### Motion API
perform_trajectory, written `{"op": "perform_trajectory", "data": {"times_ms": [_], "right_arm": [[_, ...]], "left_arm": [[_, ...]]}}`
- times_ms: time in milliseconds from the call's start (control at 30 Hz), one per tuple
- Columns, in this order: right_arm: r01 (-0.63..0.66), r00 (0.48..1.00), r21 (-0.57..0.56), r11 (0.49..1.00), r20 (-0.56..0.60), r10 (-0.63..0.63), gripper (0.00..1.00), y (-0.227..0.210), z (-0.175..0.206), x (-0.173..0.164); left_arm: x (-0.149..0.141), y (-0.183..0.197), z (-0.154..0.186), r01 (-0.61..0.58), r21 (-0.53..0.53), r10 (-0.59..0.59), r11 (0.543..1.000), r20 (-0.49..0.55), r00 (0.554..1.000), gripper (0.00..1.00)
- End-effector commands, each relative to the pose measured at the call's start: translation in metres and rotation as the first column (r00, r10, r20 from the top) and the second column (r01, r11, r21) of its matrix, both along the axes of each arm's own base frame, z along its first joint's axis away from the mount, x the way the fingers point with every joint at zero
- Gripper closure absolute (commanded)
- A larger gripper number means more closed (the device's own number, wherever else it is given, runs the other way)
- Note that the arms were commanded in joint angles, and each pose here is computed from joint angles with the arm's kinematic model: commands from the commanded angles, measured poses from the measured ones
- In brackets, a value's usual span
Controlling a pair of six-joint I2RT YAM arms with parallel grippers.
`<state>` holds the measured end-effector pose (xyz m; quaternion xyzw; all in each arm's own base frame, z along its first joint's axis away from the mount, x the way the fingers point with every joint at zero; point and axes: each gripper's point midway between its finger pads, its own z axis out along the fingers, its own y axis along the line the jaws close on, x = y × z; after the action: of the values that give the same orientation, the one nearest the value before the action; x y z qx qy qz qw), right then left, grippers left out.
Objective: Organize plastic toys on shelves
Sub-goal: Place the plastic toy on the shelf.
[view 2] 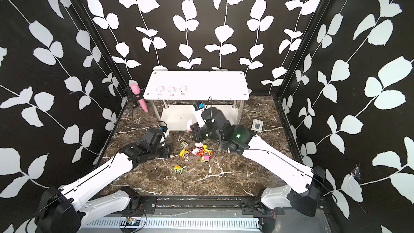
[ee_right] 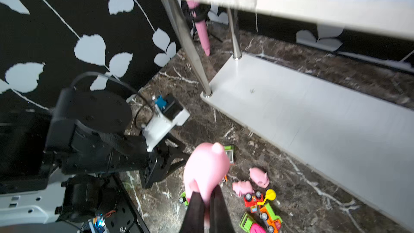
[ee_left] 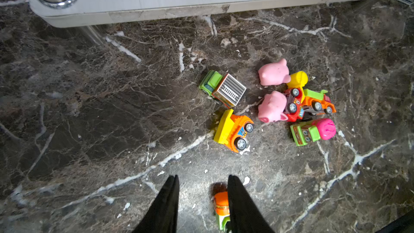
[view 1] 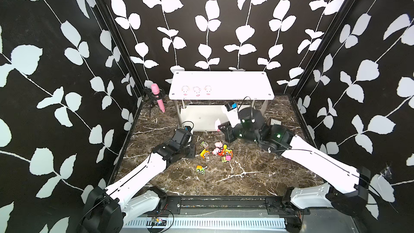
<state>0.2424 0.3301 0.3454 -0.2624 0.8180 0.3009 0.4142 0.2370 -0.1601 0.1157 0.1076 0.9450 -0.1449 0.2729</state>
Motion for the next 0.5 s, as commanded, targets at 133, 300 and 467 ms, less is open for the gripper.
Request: {"op": "perform_trajectory", "data": {"times_ms": [133,300,467], "right_arm": [[0.061,0.997,-0.013,0.998,0.054,-0.060,1.00,-0.007,0.040,0.042],[0.095,0.995,-0.035,0.995,0.039,-0.093,1.00,-0.005,0.054,0.069],[0.118,0.993,-0.067,0.991,0.036,-0.115,1.00,0.001,0.062,0.093]], "left_arm": [[-0.003,-0.001,0.000,0.017,-0.011,-0.017,1.000,0.004,1.000,0.62],[-0.003,-0.002,-0.001,0.018,-0.020,-0.018,1.000,-0.004,1.000,0.63],[-0.003,-0.006,0.000,0.023,-0.037,-0.024,0.999,-0.008,1.000,0.63]]}}
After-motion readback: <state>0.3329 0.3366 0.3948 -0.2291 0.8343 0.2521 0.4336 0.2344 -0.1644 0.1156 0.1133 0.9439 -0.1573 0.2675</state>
